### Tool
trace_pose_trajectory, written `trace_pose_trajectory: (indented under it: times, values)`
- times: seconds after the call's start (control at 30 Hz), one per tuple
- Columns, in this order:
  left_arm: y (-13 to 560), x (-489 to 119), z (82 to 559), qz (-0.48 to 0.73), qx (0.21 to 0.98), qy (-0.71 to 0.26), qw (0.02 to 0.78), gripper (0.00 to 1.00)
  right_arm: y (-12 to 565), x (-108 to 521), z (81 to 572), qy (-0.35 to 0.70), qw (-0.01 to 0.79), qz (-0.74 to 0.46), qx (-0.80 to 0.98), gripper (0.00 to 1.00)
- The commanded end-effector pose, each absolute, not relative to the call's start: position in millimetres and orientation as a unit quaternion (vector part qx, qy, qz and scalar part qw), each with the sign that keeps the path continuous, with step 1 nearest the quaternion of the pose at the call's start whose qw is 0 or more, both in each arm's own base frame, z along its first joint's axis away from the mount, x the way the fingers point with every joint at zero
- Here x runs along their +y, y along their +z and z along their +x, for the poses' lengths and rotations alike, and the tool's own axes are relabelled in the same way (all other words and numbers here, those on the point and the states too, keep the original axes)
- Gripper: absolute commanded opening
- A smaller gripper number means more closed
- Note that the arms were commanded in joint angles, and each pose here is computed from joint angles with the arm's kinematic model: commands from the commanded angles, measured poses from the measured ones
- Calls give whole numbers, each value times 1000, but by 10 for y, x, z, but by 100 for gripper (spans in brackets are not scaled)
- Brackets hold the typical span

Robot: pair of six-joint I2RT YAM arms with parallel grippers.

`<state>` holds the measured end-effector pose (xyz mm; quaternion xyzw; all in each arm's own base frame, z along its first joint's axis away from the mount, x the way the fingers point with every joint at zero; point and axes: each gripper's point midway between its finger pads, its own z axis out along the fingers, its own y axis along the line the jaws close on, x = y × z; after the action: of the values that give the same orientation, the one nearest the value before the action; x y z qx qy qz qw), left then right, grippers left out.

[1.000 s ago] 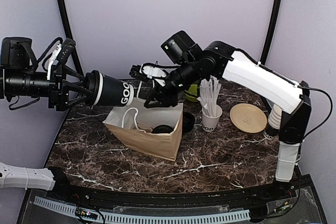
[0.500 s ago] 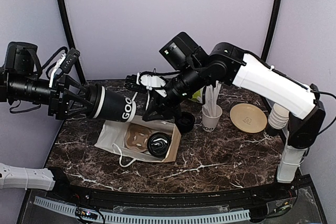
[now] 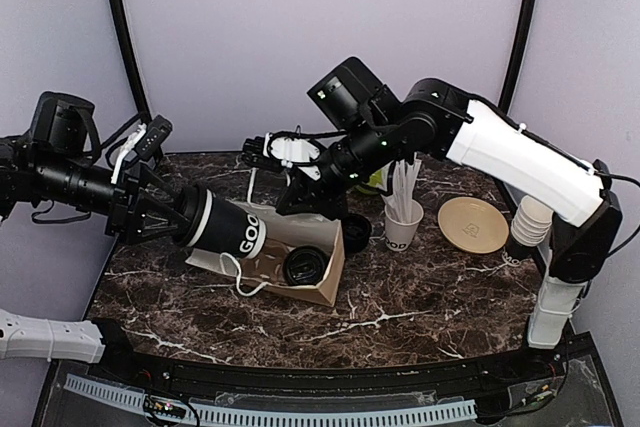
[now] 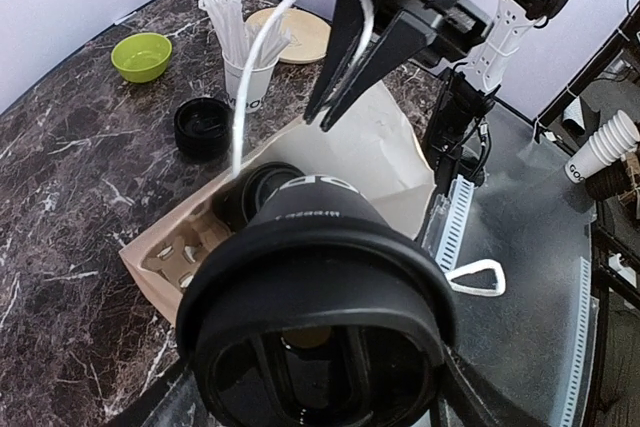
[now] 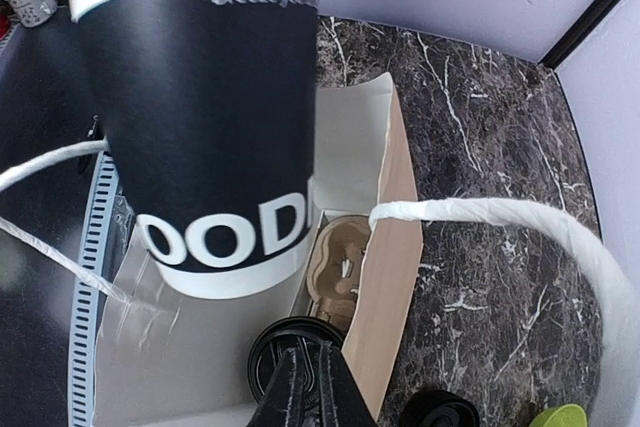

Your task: Pack the takeout coffee

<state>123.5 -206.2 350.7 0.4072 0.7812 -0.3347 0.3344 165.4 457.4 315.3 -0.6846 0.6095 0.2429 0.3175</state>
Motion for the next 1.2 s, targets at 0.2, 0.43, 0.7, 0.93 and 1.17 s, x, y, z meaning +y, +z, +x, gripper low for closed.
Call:
trace_pose_trajectory:
  times: [0.2, 0.43, 0.7, 0.93, 1.17]
  values:
    - [3294, -2369, 1446, 465, 780, -269, 320, 53, 3379, 4480, 1414, 281, 318, -716, 554, 5]
    - [3209, -2600, 1362, 529, 759, -184, 331, 52, 3311, 4423, 1271, 293, 291, -745, 524, 3]
    - [3188, -2729, 1177, 589, 724, -84, 350, 49, 3302, 4358, 1111, 310, 269, -762, 502, 4]
    - [3105, -2796, 1013, 624, 697, -12, 353, 49, 3226, 4381, 1187, 294, 270, -761, 512, 3]
    - [3086, -2820, 863, 632, 688, -28, 357, 47, 3163, 4383, 1295, 270, 280, -758, 523, 1]
